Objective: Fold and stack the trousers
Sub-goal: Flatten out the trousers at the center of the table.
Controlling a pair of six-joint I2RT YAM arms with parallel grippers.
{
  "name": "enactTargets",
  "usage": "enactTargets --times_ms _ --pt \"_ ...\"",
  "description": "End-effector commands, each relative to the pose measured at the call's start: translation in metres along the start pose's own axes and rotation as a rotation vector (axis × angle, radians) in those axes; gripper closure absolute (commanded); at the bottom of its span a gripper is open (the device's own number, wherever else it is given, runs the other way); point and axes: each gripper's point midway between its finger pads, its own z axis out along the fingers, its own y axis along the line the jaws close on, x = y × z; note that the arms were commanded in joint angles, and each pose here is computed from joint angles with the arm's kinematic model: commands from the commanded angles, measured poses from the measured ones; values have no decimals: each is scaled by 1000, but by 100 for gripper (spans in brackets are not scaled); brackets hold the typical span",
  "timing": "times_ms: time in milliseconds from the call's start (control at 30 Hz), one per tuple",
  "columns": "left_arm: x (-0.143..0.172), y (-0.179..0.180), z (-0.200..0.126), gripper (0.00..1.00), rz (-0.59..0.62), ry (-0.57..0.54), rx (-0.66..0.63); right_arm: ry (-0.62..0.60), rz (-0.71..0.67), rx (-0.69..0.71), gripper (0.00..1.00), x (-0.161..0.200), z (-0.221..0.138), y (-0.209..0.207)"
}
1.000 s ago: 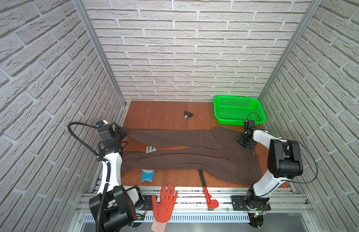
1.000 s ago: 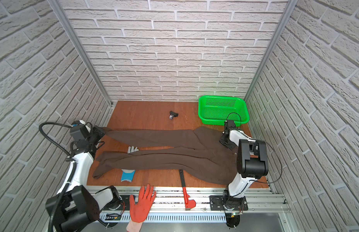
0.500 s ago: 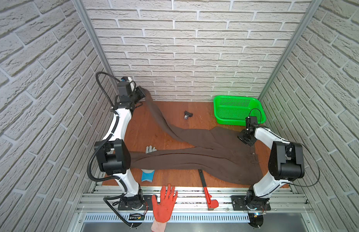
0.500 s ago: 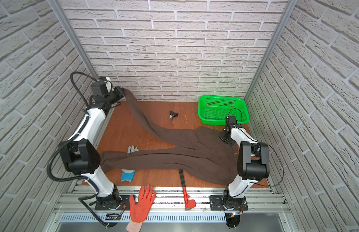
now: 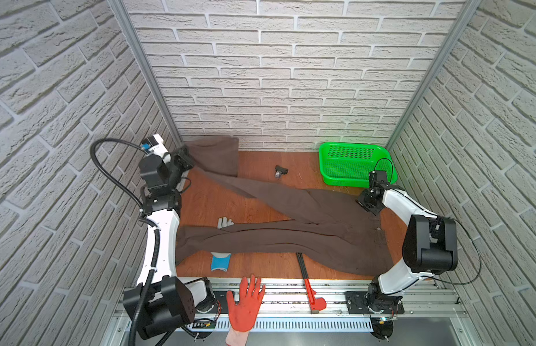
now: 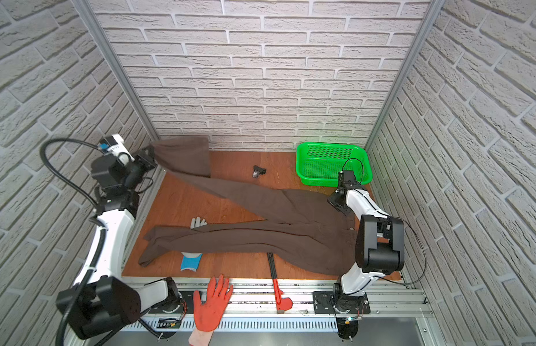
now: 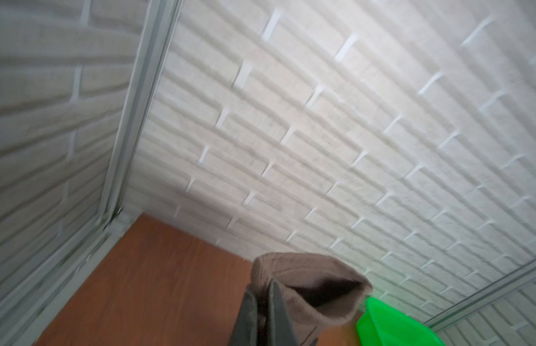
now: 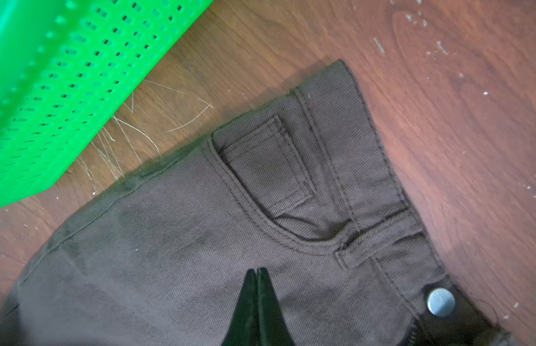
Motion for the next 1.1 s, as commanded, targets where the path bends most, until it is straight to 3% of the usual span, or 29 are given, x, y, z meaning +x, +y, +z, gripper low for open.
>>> enactTargets --times_ms 0,167,367,467,533,667,800,933,1067 --pt "52 67 6 100 -100 66 -152 -9 -2 6 94 0 -1 -4" --pt "79 131 -23 100 -182 60 -403 -19 -9 18 95 0 -2 -7" --pt "79 159 -53 97 -172 63 -606 -19 -13 28 95 1 0 -10" --pt "82 165 -55 54 -166 118 -655 -16 -12 25 94 2 1 -10" --pt "87 165 -55 38 -164 161 -673 -19 -11 21 95 2 0 -9" --pt "93 150 -50 25 -103 244 -653 -22 -15 15 95 1 -2 -9" --pt "108 107 -24 25 22 365 -538 -19 -19 1 94 2 -5 -7" --pt "156 69 13 26 125 577 -430 -22 -24 -10 94 2 -9 -5" --pt "198 67 35 23 151 710 -413 -24 -27 -17 95 4 -11 -6"
